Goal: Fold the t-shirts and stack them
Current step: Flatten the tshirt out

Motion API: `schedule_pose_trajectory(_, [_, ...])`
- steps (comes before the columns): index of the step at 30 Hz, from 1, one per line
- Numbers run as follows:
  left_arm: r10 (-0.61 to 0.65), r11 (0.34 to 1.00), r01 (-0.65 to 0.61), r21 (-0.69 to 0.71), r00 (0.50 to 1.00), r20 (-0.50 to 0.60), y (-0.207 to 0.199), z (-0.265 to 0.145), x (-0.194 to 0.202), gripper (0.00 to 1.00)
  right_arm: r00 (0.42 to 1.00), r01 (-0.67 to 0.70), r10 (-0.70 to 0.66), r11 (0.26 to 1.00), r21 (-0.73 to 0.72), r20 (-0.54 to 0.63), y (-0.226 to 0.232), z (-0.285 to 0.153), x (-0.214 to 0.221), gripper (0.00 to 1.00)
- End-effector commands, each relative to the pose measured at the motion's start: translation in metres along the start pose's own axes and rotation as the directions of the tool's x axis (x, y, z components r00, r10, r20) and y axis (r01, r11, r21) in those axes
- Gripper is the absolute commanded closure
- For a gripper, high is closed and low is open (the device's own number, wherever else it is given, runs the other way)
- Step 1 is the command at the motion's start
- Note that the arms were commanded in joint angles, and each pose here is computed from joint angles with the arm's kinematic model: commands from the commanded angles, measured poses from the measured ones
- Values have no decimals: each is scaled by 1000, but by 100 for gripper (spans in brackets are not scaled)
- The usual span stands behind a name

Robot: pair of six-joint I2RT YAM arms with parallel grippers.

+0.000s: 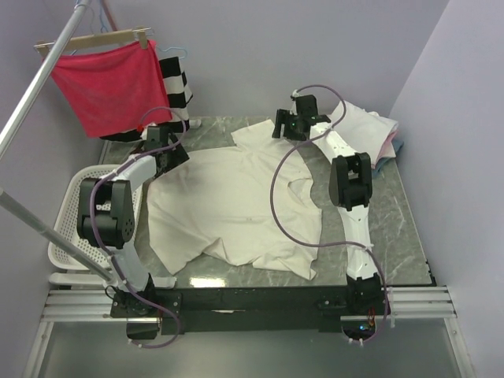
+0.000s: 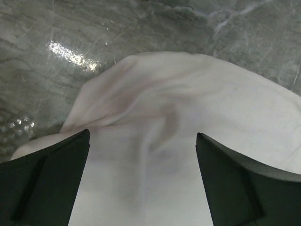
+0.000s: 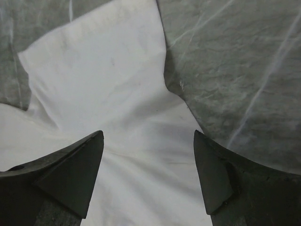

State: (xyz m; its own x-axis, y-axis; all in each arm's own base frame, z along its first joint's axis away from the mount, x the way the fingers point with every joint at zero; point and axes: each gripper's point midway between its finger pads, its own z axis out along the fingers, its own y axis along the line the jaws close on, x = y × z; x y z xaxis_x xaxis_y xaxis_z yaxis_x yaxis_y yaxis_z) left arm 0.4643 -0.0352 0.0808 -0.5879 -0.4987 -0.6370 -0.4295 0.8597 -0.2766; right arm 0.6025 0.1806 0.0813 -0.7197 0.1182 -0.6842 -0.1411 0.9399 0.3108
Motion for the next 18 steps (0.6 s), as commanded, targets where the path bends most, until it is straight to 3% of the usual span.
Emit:
schedule_pose_trajectory(1, [-18,1000,18,9,999,40,8,8,-12,1,998,43,-46,997,-69,-35,1,7,-2,15])
schedule_pose_trajectory(15, [-30,1000,30,3,997,-65,28,37,4,1,998,-41,37,995,-87,-46,-12,22,-15,1])
schedule_pose_trajectory(18, [-42,999,44,19,996,-73,24,33,5,1,995,-70,63,994,-85,-80,-11,12,-3,7])
